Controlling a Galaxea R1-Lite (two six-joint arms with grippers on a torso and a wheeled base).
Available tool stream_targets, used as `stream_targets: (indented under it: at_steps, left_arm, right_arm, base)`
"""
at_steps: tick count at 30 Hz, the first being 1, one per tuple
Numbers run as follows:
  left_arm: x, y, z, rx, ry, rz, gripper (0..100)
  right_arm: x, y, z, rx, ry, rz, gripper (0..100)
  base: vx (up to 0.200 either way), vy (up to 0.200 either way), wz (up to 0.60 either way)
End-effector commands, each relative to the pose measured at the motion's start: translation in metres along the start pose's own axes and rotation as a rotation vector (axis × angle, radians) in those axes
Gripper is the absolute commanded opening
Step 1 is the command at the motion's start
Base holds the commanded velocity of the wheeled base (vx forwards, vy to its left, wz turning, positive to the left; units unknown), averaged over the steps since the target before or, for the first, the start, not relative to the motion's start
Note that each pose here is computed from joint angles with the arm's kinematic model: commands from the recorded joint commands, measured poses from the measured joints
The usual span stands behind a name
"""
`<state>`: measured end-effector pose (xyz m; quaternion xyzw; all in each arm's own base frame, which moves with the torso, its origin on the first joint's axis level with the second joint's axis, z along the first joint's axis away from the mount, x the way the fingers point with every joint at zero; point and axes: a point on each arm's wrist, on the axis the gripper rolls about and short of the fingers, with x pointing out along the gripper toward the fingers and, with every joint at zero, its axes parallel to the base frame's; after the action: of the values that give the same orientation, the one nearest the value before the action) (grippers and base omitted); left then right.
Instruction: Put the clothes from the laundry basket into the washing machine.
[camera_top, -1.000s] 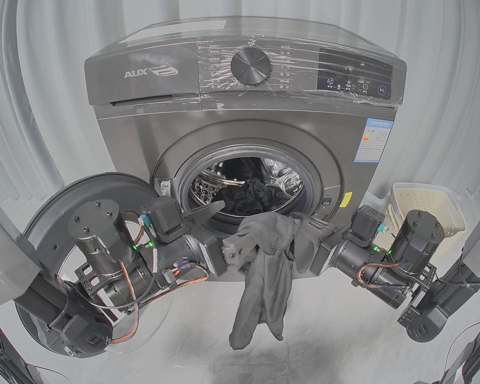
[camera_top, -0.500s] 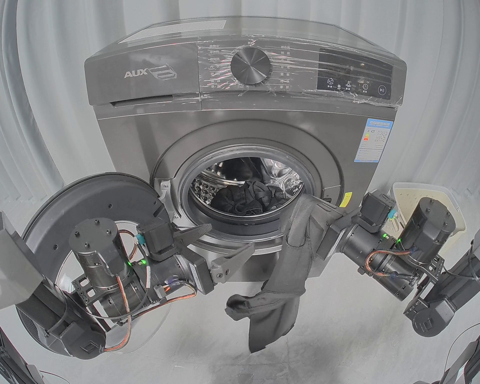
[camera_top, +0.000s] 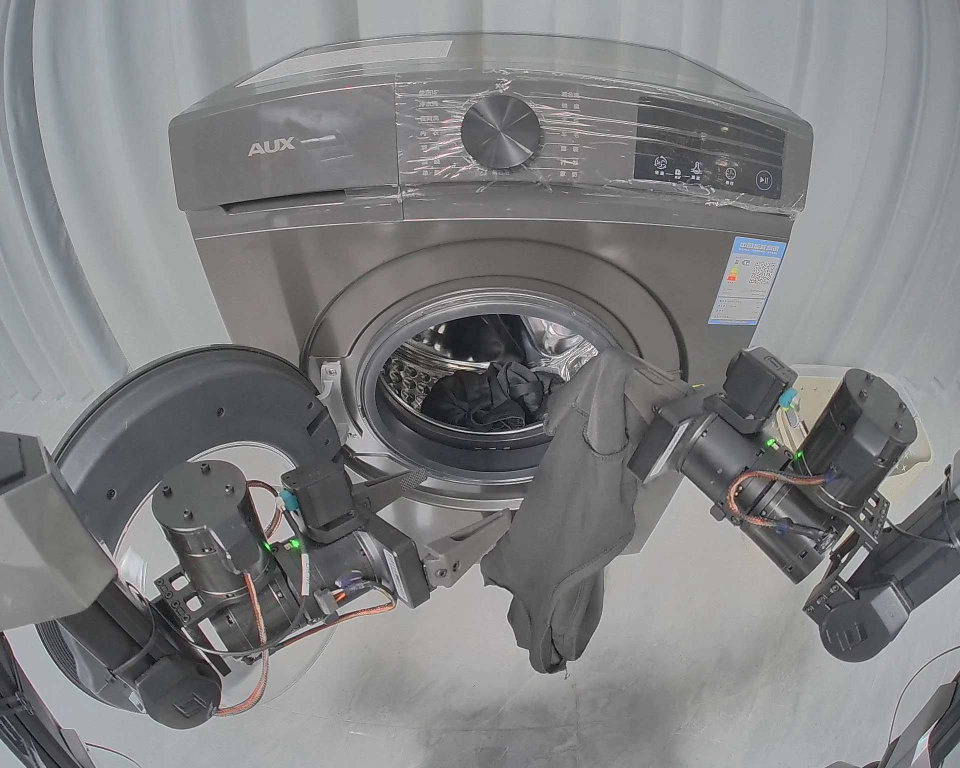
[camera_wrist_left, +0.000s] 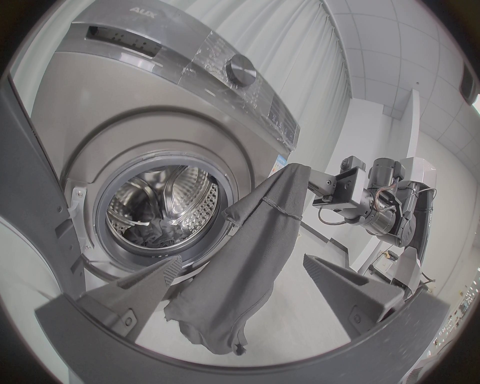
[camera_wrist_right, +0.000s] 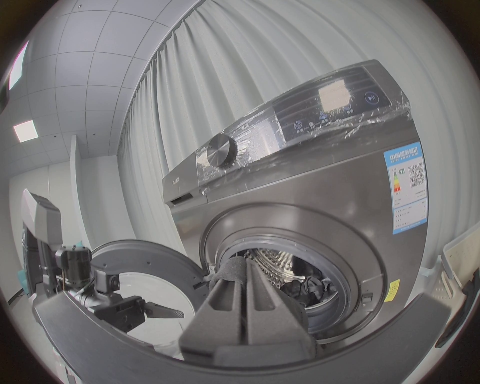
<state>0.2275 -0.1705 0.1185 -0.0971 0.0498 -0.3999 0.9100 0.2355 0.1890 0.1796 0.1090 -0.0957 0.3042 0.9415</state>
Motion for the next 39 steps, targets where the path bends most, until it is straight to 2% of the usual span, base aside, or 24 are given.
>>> stream_targets:
  at_steps: [1, 4, 13, 15, 20, 26, 32, 36, 39]
  left_arm:
    - [0.004, 0.004, -0.017, -0.010, 0.039, 0.005, 100]
    - [0.004, 0.006, -0.032, -0.011, 0.074, 0.000, 100]
    - [0.008, 0.007, -0.041, -0.010, 0.103, -0.003, 100]
    - [0.010, 0.008, -0.044, 0.000, 0.113, -0.002, 100]
    - [0.015, 0.011, -0.059, 0.018, 0.158, 0.002, 100]
    - [0.024, 0.016, -0.073, 0.028, 0.192, 0.007, 100]
    - [0.030, 0.018, -0.078, 0.029, 0.195, 0.006, 100]
    - [0.031, 0.020, -0.088, 0.025, 0.227, 0.013, 100]
    - [0.033, 0.024, -0.098, 0.035, 0.254, 0.018, 100]
  right_arm:
    - [0.007, 0.002, 0.008, 0.004, -0.040, -0.006, 0]
    - [0.012, 0.003, 0.012, 0.005, -0.049, -0.030, 0]
    - [0.025, 0.010, 0.023, 0.018, -0.084, -0.071, 0]
    - [0.031, 0.012, 0.029, 0.029, -0.102, -0.096, 0]
    - [0.037, 0.018, 0.035, 0.056, -0.103, -0.100, 0]
    - [0.039, 0.019, 0.033, 0.063, -0.100, -0.126, 0]
    - [0.042, 0.019, 0.030, 0.063, -0.093, -0.128, 0]
    - [0.048, 0.020, 0.031, 0.066, -0.100, -0.129, 0]
    - [0.052, 0.021, 0.035, 0.079, -0.107, -0.147, 0]
  base:
    - [0.000, 0.000, 0.00]
    - [0.000, 0.000, 0.00]
    - [0.000, 0.000, 0.00]
    - [0.000, 0.000, 0.00]
    - [0.000, 0.000, 0.00]
    - [0.000, 0.000, 0.00]
    - [0.000, 0.000, 0.00]
    - [0.000, 0.000, 0.00]
    - [0.000, 0.000, 0.00]
